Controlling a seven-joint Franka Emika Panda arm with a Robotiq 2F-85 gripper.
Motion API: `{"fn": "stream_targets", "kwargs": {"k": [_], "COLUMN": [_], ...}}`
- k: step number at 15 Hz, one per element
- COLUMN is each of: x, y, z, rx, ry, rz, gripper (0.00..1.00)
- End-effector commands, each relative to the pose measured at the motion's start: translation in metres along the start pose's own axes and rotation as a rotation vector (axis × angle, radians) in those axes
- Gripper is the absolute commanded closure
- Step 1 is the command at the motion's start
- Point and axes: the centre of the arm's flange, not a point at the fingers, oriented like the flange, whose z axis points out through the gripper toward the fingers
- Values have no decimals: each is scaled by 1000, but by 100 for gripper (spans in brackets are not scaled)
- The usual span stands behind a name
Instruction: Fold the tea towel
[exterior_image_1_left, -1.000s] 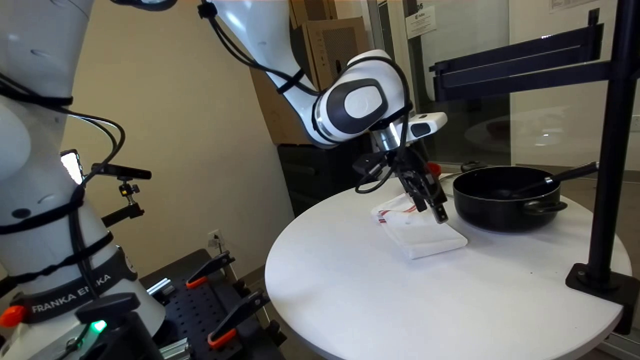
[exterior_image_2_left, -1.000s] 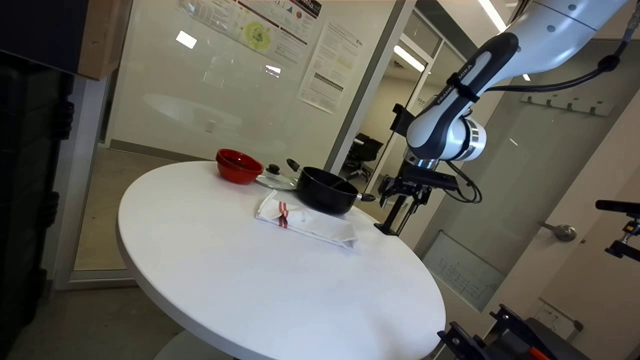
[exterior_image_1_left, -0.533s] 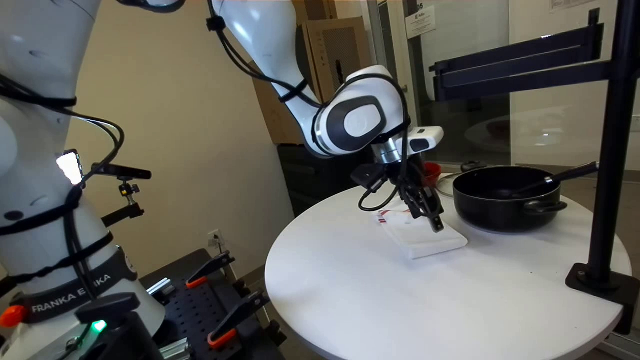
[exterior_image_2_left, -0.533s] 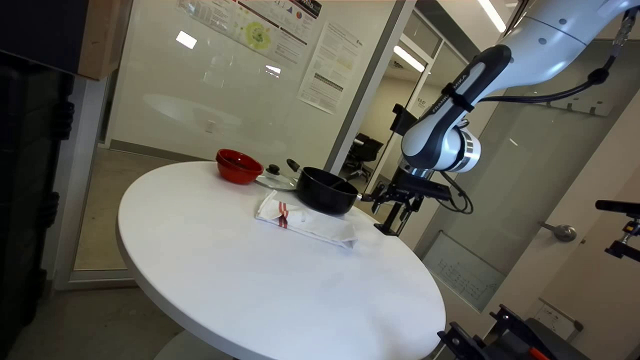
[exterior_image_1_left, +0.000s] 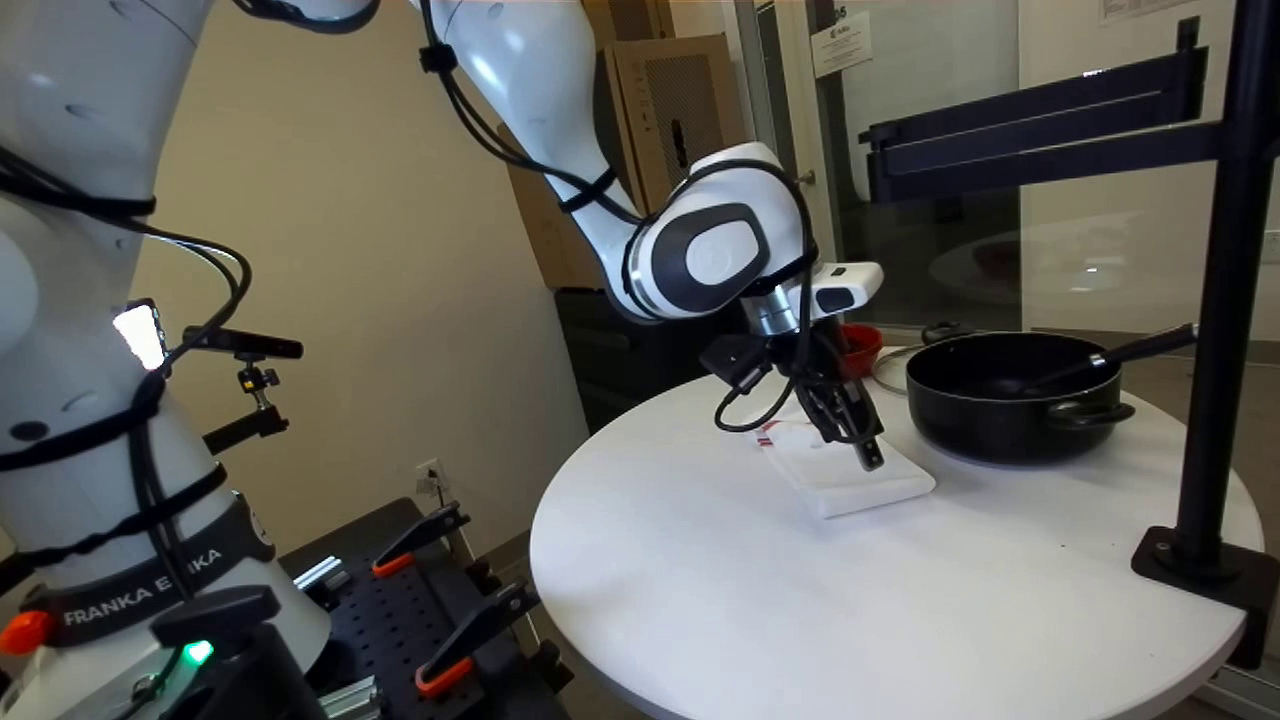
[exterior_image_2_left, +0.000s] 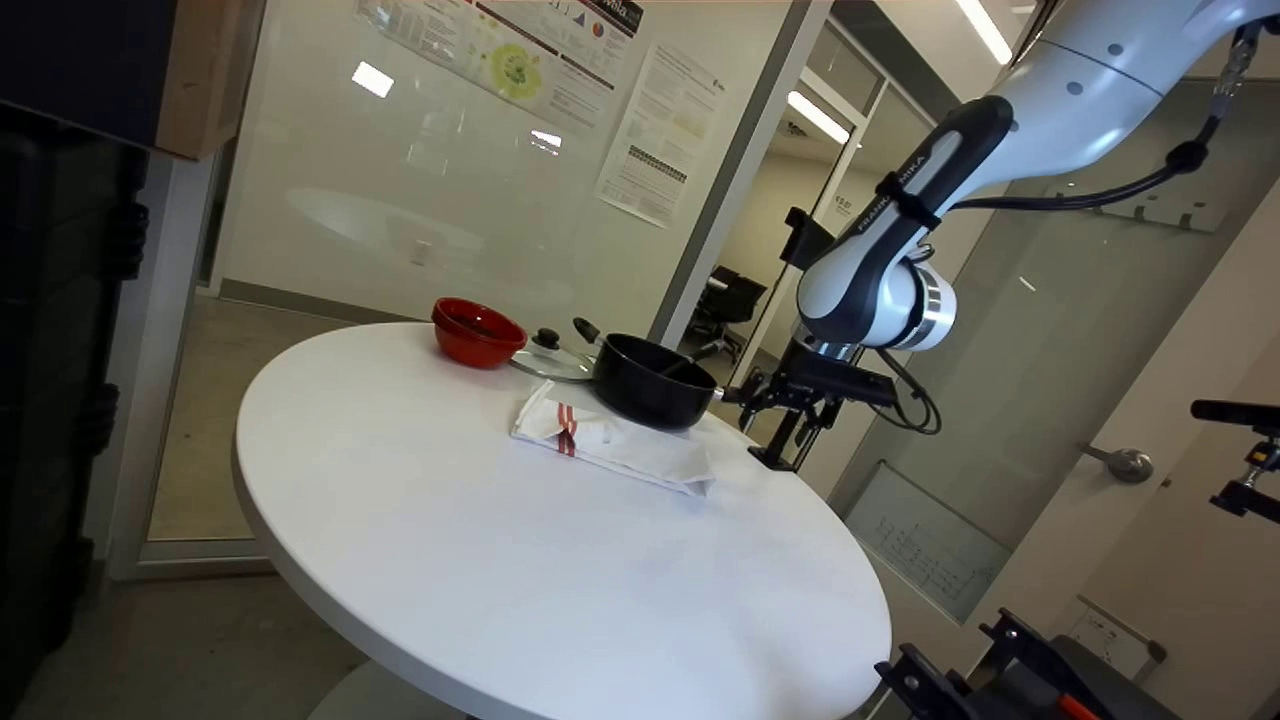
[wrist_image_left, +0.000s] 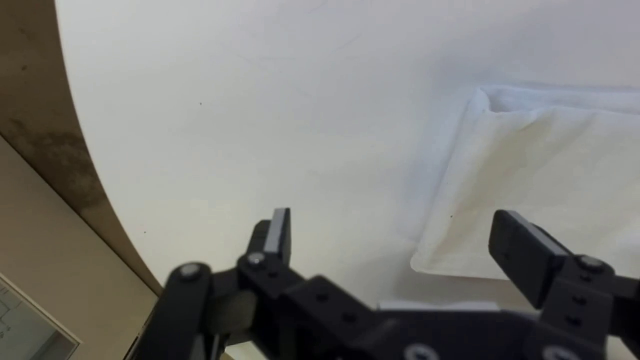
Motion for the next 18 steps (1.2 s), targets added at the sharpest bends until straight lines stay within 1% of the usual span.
{"fn": "stream_targets", "kwargs": {"k": [1,3,5,11,15,18], "x": [-6,-6,-6,-17,-21,-18], "y": [1,-2,-6,-5,-7,-16], "z": [4,9,19,65,82,87], "rx": [37,50,41,-1,-15,-13], "ry": [50,76,83,19,2,-10], "rz": [-26,-20,-14,-7,-1,-5], "gripper": [0,0,0,0,0,0]}}
